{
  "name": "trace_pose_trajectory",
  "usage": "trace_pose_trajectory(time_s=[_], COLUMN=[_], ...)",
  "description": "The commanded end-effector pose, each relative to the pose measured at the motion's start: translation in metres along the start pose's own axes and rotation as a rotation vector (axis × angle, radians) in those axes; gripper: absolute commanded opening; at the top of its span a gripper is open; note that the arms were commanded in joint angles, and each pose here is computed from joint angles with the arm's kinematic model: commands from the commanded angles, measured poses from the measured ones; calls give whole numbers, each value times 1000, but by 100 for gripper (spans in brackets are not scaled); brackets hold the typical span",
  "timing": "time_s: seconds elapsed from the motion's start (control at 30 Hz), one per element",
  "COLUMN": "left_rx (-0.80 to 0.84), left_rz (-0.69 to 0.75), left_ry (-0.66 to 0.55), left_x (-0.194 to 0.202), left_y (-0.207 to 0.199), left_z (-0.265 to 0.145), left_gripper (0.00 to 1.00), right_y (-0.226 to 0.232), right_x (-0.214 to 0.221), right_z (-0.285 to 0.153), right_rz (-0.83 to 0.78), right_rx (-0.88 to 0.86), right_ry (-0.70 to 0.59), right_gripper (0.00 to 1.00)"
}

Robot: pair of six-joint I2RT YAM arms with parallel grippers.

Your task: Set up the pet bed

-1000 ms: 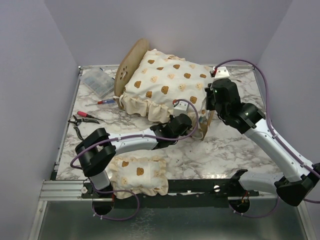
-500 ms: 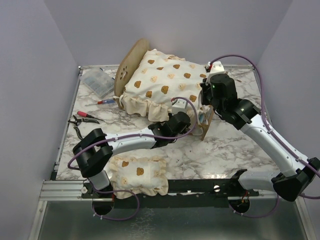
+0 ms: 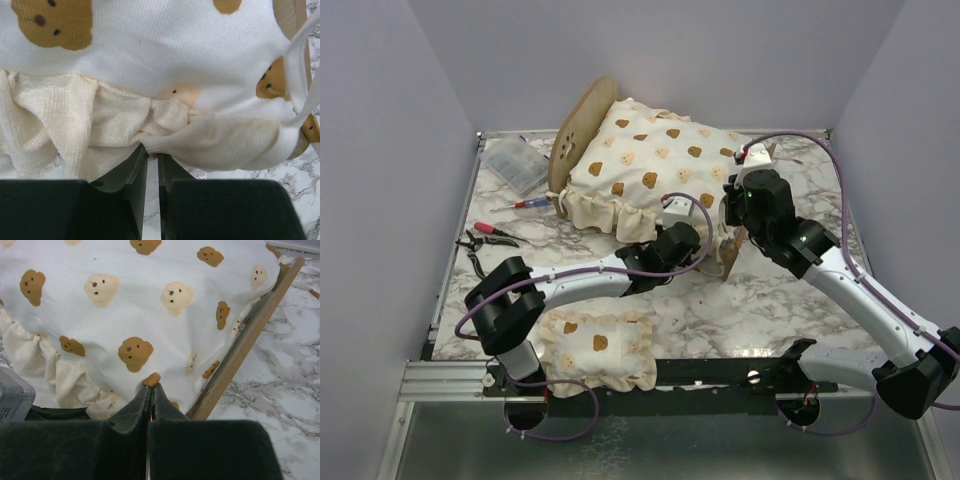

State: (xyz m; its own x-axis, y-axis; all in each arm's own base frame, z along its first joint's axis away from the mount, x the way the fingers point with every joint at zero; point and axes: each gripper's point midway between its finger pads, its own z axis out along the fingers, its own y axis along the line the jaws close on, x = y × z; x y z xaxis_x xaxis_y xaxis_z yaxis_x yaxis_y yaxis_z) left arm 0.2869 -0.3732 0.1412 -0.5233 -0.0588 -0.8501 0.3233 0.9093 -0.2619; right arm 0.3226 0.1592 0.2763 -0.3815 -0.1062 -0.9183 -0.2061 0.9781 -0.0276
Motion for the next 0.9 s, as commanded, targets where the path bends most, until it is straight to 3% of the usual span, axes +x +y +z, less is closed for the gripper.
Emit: trace_pose_trajectory(time_s=[0.0, 0.27, 0.53, 0.87], left_rx=[19, 17, 13, 3], left_rz=[-34, -41, -50, -78], left_ry=[-34, -39, -44, -56], left_x=[-17, -19, -21, -23], left_y=[-3, -2, 0, 7], left_z=[-6, -8, -8, -11], left_gripper=[15, 15, 15, 15], right_y=[6, 32, 29, 47], right_x=[-10, -48, -46, -29], right_z=[8, 15, 24, 34], right_rz=[64, 163, 212, 380], right_rx=[-30, -122, -92, -186], right_ry=[-78, -109, -123, -159], right_gripper=[1, 1, 1, 1])
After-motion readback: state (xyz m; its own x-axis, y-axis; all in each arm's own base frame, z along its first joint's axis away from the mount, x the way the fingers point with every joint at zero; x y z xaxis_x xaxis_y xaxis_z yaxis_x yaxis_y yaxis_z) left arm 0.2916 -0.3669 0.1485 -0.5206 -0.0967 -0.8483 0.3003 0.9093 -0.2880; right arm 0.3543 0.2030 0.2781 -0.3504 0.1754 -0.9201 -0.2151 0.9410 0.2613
